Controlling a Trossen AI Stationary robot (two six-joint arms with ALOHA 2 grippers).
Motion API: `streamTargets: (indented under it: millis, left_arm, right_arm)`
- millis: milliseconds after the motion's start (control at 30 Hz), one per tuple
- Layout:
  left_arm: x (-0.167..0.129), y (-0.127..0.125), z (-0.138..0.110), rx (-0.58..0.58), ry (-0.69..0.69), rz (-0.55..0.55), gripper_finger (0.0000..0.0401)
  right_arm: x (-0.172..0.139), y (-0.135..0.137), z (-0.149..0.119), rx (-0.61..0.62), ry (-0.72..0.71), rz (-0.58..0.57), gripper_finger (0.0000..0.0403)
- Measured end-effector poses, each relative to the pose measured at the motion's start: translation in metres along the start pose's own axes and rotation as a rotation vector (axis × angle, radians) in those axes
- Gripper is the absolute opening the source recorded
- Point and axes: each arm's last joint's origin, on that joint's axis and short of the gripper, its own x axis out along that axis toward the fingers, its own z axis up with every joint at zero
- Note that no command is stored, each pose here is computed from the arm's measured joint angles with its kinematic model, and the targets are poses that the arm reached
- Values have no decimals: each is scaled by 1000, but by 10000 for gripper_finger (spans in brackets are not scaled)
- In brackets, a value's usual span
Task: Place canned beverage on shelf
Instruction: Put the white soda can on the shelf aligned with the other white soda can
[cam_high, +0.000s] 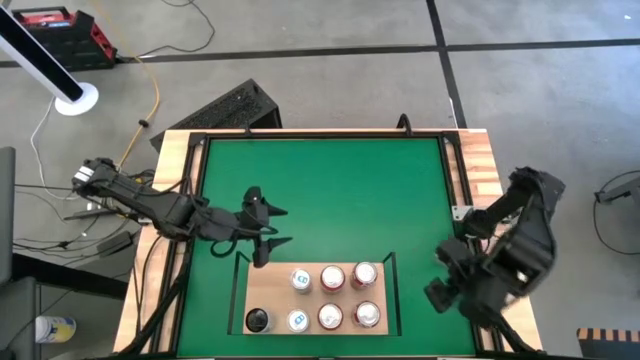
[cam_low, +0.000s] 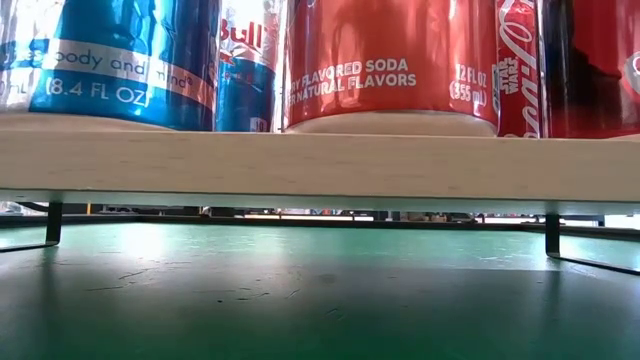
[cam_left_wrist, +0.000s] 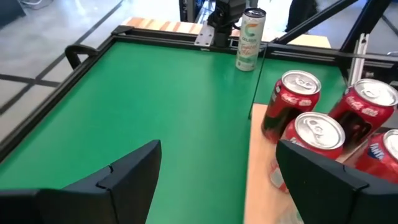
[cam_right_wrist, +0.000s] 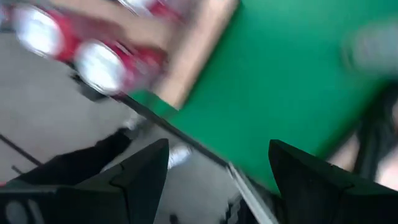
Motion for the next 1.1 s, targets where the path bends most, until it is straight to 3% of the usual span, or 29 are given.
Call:
streamTargets:
  millis: [167, 367, 733, 933, 1100]
  left_arm:
    - [3, 5, 2, 11, -4, 22, 302]
    - [9, 17, 7, -27, -24, 26, 302]
    - [14, 25, 14, -115, -53, -17, 302]
    - [14, 25, 14, -125, -53, -16, 302]
    - [14, 26, 14, -126, -55, -10, 302]
  right_arm:
    - [16, -28, -24, 128, 71, -132, 302]
    - [39, -65, -5, 167, 70, -267, 302]
    - [43, -127, 30, 220, 67, -251, 301]
    - [46, -135, 40, 210, 3, -209, 301]
    - [47, -133, 46, 100, -18, -200, 301]
